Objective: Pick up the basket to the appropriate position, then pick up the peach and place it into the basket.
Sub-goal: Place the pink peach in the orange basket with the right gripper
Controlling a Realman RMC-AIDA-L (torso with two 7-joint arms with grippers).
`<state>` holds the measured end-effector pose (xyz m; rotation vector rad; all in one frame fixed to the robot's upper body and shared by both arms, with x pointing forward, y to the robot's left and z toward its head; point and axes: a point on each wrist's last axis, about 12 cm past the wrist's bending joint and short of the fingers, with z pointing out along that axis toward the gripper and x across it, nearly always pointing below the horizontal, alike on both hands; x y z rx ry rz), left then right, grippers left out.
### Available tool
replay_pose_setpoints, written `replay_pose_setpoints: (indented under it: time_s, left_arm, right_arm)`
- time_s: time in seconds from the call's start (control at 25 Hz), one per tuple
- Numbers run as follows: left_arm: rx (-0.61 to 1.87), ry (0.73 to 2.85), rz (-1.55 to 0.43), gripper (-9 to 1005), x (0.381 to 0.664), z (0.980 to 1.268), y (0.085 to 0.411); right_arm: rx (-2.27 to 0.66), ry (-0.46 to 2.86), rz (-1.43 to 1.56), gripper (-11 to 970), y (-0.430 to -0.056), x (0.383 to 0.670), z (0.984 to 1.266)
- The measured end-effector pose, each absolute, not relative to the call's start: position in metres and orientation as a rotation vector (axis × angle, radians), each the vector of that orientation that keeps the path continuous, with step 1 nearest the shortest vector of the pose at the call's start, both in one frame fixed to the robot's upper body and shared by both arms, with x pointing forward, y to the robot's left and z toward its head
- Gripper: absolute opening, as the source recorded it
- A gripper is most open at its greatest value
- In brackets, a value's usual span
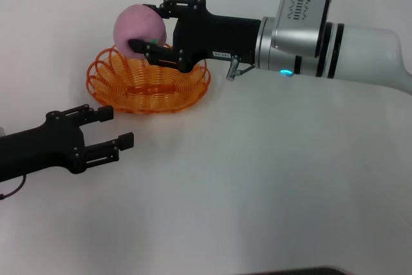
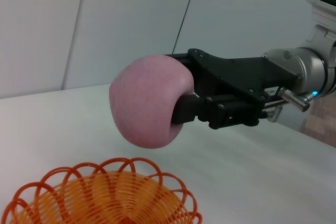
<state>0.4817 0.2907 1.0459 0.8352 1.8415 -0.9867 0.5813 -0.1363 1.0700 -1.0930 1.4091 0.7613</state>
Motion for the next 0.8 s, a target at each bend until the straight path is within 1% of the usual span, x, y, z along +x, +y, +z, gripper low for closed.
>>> replay_pose_setpoints:
  time_s: [0.04, 0.28, 0.48, 0.72, 0.8]
  left_arm:
    - [0.836, 1.841, -0.988, 751, 0.4815, 1.046, 0.2906]
    - [0.845, 1.843, -0.994, 750, 0.4808, 1.0455, 0.2899]
    - [0.846, 1.844, -0.995, 751, 0.4802, 1.0453, 0.29]
    - [0.846, 1.845, -0.995, 750, 0.48, 1.0451, 0.2901]
    - [0.846, 1.845, -0.997, 749, 0.4799, 1.0449, 0.2899]
  right_arm:
    - [-1.092, 1.409, 0.761, 414, -0.136, 0.5815, 1.0702]
    - [-1.086, 1.411, 0.764, 636, -0.1347, 0.5825, 1.0711]
    - [-1.082, 1.413, 0.766, 864, -0.1343, 0.5827, 1.0712]
    - [-1.075, 1.415, 0.766, 958, -0.1345, 0.5827, 1.0711]
    - [-1.074, 1.415, 0.766, 958, -0.1346, 0.5827, 1.0711]
